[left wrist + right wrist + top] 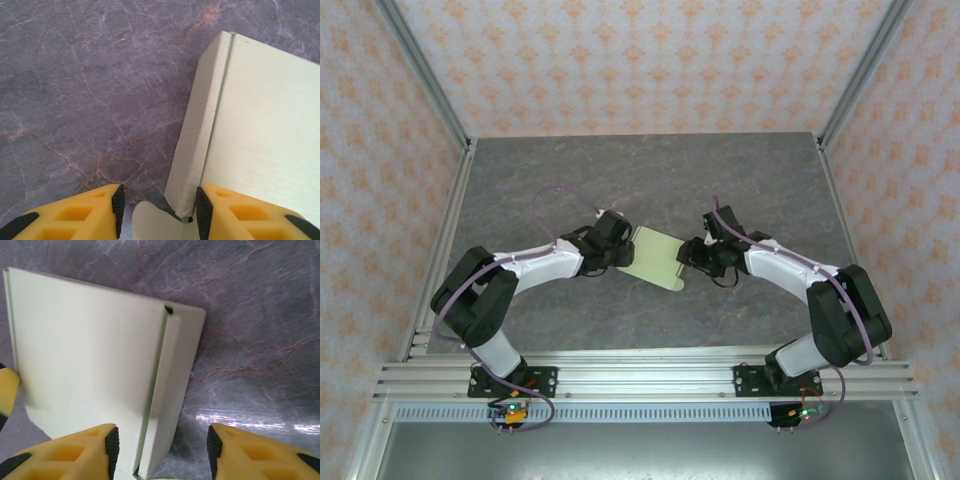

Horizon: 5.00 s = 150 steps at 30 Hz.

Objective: Fold the paper box

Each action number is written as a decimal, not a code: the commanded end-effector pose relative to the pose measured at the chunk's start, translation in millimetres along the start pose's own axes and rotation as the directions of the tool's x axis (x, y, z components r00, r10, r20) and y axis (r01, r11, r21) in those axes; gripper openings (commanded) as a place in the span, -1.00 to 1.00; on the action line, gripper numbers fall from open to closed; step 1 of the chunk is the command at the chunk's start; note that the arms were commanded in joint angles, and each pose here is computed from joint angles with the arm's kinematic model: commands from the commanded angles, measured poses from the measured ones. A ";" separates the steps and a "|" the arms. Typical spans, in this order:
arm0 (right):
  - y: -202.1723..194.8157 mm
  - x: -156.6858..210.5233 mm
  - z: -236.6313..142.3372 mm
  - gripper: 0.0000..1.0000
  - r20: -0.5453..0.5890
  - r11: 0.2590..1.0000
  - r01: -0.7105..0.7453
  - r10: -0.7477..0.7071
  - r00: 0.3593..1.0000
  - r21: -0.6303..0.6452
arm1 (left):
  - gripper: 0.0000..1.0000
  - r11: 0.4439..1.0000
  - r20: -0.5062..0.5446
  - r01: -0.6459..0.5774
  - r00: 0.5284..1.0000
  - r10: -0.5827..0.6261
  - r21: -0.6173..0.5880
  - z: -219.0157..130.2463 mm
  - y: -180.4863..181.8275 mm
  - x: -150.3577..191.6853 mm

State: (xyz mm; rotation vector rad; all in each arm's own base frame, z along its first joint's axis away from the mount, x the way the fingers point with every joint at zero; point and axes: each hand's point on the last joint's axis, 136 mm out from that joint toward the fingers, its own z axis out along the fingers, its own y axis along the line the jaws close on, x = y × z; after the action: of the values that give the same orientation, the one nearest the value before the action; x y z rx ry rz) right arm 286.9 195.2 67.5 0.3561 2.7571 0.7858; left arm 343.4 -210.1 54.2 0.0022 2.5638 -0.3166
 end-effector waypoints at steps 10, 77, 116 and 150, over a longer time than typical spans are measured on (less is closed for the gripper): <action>9.6 -14.6 11.3 0.49 -0.007 0.943 -0.250 0.255 0.967 -0.219 | -0.19 0.972 -0.138 0.197 0.974 -0.179 0.131 31.7 12.4 23.2; 64.8 -27.3 1.0 -0.19 -0.002 0.744 -0.484 0.545 0.839 -0.461 | 0.41 0.930 0.361 -0.033 0.926 -0.110 0.367 -72.1 8.9 -46.7; 67.7 30.7 -19.8 -0.08 -0.224 0.718 -0.562 0.518 0.825 -0.411 | 0.49 0.140 0.449 -0.925 -0.037 0.893 -0.354 -57.4 -102.6 31.3; 9.1 -28.8 -131.8 0.66 0.287 0.879 -0.360 0.449 0.846 -0.313 | -0.12 0.186 -0.009 -0.958 0.188 0.982 0.220 -83.4 -79.1 59.5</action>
State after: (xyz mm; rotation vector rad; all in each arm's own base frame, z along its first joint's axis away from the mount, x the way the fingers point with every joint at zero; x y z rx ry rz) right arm 280.4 146.6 199.0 0.9802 2.1794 1.2004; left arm 272.6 -302.5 148.0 1.5940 1.8273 -0.0041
